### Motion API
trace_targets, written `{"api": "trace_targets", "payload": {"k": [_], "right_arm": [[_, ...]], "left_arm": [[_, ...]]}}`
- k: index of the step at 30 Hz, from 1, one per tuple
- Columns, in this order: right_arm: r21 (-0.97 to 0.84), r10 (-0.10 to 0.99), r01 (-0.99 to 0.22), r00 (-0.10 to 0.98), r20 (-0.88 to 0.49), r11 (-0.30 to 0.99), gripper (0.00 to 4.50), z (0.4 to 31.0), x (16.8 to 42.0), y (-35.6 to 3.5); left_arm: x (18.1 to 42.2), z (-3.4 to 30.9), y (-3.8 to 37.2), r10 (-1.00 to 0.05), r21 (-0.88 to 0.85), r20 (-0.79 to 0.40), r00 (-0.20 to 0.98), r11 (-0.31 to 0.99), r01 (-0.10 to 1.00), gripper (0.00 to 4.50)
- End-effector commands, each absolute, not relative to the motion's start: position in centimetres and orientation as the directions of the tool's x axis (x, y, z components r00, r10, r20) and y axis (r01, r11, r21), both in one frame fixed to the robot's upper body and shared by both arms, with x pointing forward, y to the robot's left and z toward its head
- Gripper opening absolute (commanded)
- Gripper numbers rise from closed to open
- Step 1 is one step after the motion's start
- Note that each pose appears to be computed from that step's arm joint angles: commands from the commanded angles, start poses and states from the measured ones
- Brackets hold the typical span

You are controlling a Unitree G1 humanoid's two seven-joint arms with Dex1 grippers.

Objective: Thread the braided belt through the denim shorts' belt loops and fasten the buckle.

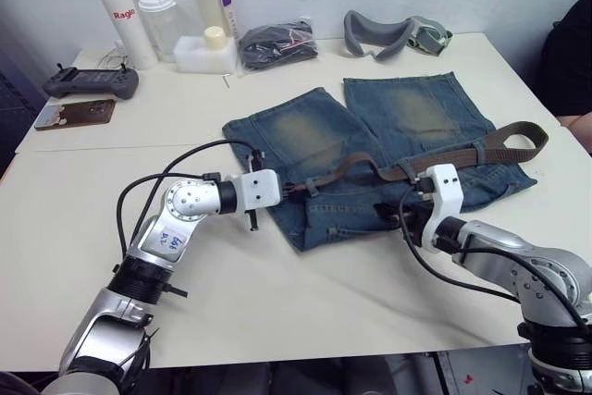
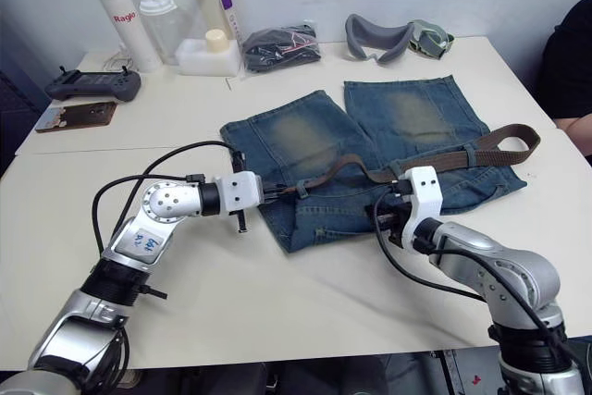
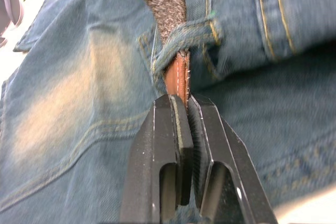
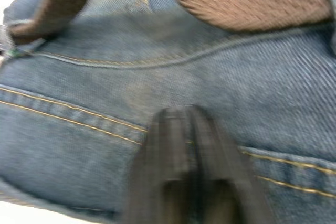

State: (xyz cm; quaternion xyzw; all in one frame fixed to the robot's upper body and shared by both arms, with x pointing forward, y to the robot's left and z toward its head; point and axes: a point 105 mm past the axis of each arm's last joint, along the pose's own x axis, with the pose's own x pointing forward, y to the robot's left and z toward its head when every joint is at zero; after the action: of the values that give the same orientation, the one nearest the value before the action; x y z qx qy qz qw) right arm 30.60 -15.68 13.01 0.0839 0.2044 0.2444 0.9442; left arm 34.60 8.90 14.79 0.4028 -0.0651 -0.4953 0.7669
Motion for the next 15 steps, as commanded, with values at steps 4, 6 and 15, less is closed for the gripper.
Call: {"api": "trace_targets", "payload": {"k": [4, 6, 15], "right_arm": [[0.257, 0.502, -0.433, 0.783, -0.368, 0.864, 0.05, 12.0, 30.5, -15.6], [0.256, 0.510, -0.443, 0.773, -0.378, 0.859, 0.05, 11.8, 30.5, -15.4], [0.259, 0.554, -0.490, 0.735, -0.390, 0.833, 0.05, 11.9, 30.6, -14.7]], "left_arm": [[34.9, 15.9, 13.4, -0.744, 0.733, -0.294, 0.599, 0.226, 0.641, 0.00], [34.7, 15.7, 16.3, -0.693, 0.738, -0.327, 0.643, 0.237, 0.631, 0.00], [33.0, 15.5, 25.1, -0.488, 0.756, -0.413, 0.769, 0.288, 0.588, 0.00]]}}
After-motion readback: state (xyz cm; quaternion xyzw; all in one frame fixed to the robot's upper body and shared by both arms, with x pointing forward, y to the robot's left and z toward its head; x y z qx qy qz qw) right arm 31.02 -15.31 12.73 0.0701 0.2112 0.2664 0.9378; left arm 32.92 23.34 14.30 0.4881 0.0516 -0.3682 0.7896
